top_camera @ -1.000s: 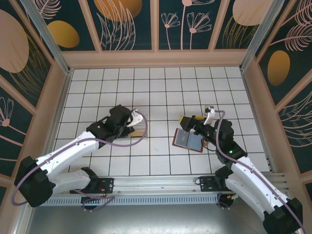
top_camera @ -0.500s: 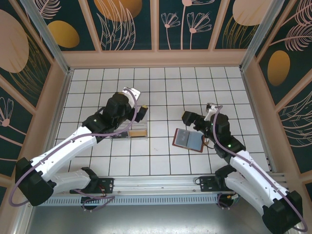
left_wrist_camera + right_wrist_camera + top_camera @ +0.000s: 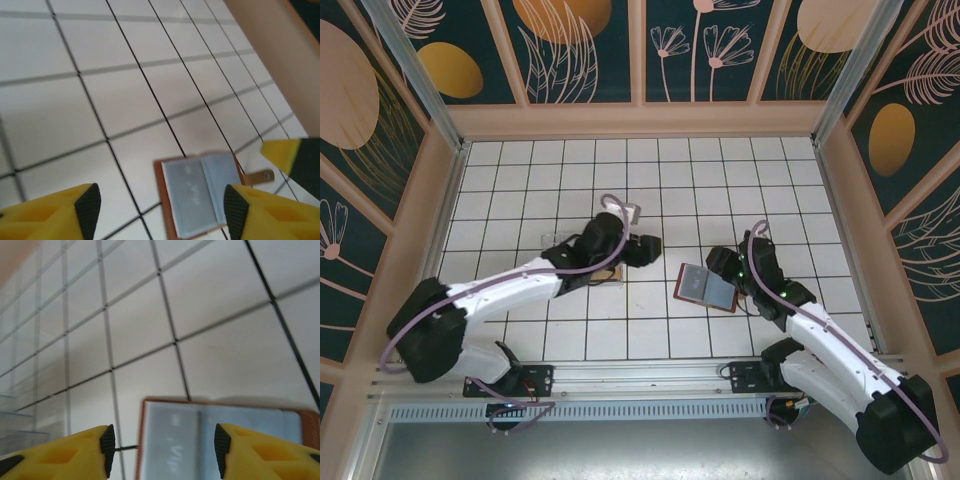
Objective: Take the credit cards out of the card holder
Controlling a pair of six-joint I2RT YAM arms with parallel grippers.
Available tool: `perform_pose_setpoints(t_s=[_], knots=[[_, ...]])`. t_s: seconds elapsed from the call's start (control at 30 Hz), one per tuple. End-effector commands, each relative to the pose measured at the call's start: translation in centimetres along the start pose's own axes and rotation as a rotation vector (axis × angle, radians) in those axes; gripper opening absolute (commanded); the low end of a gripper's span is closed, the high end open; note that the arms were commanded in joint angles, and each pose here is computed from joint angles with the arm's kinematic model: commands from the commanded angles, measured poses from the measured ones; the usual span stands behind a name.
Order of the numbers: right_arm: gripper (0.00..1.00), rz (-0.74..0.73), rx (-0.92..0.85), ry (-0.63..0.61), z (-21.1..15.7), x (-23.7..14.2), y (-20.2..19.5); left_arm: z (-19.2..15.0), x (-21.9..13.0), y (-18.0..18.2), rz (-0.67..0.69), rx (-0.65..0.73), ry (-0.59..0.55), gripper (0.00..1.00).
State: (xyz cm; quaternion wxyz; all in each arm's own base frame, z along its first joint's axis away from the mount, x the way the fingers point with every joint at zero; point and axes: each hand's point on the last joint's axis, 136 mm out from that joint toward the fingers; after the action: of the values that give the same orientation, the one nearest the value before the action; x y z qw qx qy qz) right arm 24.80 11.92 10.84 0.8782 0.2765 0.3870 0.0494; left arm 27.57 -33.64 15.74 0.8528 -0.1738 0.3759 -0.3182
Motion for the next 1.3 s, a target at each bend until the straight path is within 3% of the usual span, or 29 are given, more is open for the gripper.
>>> perform_pose_setpoints(t_s=[0.0, 0.2, 0.63, 1.27], knots=[[0.56, -0.135, 0.094, 0.036, -1.9, 0.4, -3.7, -1.3, 2.4, -3.3, -0.108, -0.090, 0.058, 0.60], [0.62, -0.197, 0.188, 0.077, -4.3, 1.0, -6.3, -7.0, 6.4, -2.6, -0.071, -0.126, 0.241, 0.61], [0.63, -0.167, 0.188, 0.122, -5.5, 1.8, -6.6, -10.4, 9.2, -3.5, -0.094, -0.121, 0.376, 0.56], [0.67, -0.160, 0.191, 0.128, -5.7, 2.0, -6.8, -12.9, 10.6, -3.0, -0.085, -0.132, 0.462, 0.56]])
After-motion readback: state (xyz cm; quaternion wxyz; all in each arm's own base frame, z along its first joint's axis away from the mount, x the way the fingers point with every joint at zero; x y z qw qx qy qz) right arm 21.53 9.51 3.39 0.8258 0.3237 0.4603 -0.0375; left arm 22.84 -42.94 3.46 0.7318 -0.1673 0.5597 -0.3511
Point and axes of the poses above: each hand's point on the last joint's axis, 136 mm out from that joint toward the fingers, its own x axis out along the fingers, its own y axis along the line the jaws close on, z = x × y, and after that the axes turned 1 degree about -x, right-handed
